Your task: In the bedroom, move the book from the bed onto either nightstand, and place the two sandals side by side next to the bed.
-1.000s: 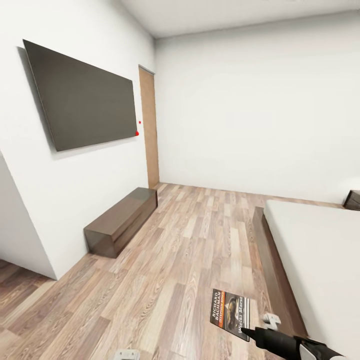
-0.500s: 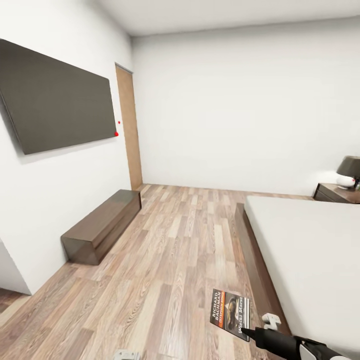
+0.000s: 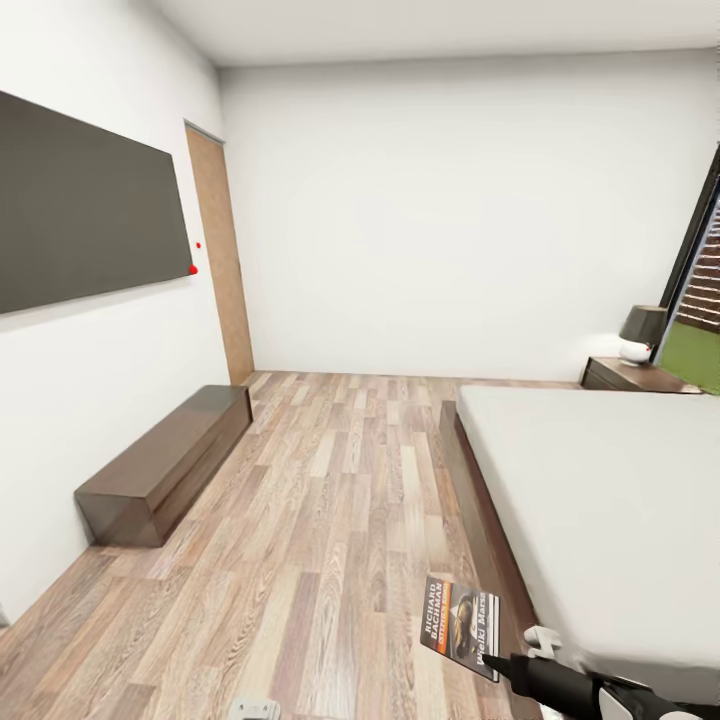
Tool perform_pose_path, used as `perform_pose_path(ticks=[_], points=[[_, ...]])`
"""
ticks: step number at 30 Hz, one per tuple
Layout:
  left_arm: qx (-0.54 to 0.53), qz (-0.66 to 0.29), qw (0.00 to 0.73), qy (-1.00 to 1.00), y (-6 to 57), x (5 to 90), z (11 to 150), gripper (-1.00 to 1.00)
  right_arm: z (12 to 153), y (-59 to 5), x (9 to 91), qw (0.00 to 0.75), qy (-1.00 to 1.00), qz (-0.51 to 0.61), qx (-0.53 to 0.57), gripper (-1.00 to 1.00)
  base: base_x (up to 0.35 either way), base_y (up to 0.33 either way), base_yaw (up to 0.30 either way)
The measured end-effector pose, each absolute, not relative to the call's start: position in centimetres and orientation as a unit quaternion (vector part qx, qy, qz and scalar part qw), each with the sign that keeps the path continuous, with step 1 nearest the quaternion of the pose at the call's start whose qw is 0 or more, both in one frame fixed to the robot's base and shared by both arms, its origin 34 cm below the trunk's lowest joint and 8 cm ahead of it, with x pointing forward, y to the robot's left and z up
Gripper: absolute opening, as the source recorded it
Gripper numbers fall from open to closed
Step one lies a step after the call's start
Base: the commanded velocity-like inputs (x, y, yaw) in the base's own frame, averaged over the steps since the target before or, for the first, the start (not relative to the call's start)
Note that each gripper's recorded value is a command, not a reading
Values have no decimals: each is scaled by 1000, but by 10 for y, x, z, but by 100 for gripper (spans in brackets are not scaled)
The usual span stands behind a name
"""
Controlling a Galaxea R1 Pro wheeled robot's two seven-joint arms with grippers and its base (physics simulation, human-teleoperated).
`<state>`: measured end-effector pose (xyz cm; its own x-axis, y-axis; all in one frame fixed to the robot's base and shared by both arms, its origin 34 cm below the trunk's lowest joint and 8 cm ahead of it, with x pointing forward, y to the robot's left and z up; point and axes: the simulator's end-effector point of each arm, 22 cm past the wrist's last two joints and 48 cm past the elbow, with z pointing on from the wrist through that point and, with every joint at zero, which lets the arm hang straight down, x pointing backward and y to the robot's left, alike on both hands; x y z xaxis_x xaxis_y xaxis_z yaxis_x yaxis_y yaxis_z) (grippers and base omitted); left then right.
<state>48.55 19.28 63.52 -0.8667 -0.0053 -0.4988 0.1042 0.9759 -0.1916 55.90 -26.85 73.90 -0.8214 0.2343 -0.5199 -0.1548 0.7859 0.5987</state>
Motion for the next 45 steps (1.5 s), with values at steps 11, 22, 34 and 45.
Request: perform_pose_path(ticks=[11, 22, 34, 45], points=[[26, -107, 257, 960, 193, 485, 635, 100, 739, -269, 559, 298, 897, 326, 22, -100, 0, 0, -20], [26, -107, 255, 961, 193, 485, 634, 100, 738, -269, 558, 296, 898, 326, 22, -100, 0, 0, 0], [26, -107, 254, 961, 193, 484, 633, 100, 736, -269, 558, 295, 898, 325, 24, -100, 0, 0, 0], [25, -107, 254, 961, 193, 483, 633, 100, 735, -268, 556, 293, 899, 325, 24, -100, 153, 0, 0]])
